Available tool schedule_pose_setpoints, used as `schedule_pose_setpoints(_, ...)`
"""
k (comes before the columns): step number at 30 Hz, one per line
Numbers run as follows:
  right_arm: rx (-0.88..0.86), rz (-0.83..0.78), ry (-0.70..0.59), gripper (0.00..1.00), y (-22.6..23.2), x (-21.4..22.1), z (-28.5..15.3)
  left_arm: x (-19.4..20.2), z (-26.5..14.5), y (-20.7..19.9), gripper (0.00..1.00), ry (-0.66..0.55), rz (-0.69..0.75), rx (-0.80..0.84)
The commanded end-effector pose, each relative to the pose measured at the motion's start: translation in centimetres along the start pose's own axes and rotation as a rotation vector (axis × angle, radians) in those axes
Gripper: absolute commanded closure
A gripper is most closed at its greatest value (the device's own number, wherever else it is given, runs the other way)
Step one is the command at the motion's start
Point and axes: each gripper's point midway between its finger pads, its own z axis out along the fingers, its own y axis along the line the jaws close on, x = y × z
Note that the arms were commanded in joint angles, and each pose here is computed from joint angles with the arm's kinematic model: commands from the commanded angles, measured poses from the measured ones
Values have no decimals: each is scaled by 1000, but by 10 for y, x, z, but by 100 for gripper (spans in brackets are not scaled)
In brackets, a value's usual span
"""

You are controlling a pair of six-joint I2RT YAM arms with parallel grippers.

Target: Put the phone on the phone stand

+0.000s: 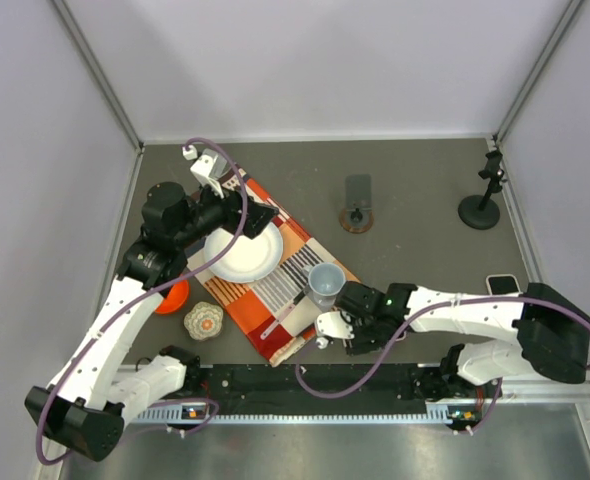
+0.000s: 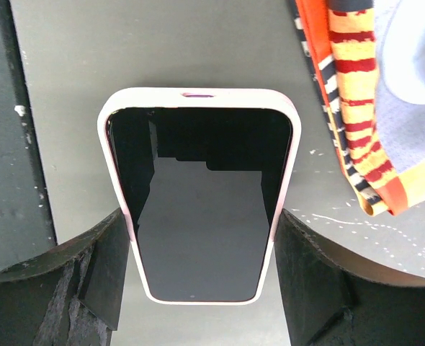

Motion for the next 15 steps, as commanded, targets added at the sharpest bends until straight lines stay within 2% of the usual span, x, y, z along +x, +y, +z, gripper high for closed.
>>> schedule_pose_setpoints(1, 109, -33, -52, 100, -21, -12, -11, -13, 0, -5, 15, -37, 40, 8)
schedule_pose_setpoints(7, 168, -44, -69, 100, -30, -12, -22, -10, 2, -5, 14, -20, 39, 14)
schedule_pose_setpoints(15, 354, -26, -127, 100, -53, -10, -61, -1, 9, -10, 14, 17, 18, 53)
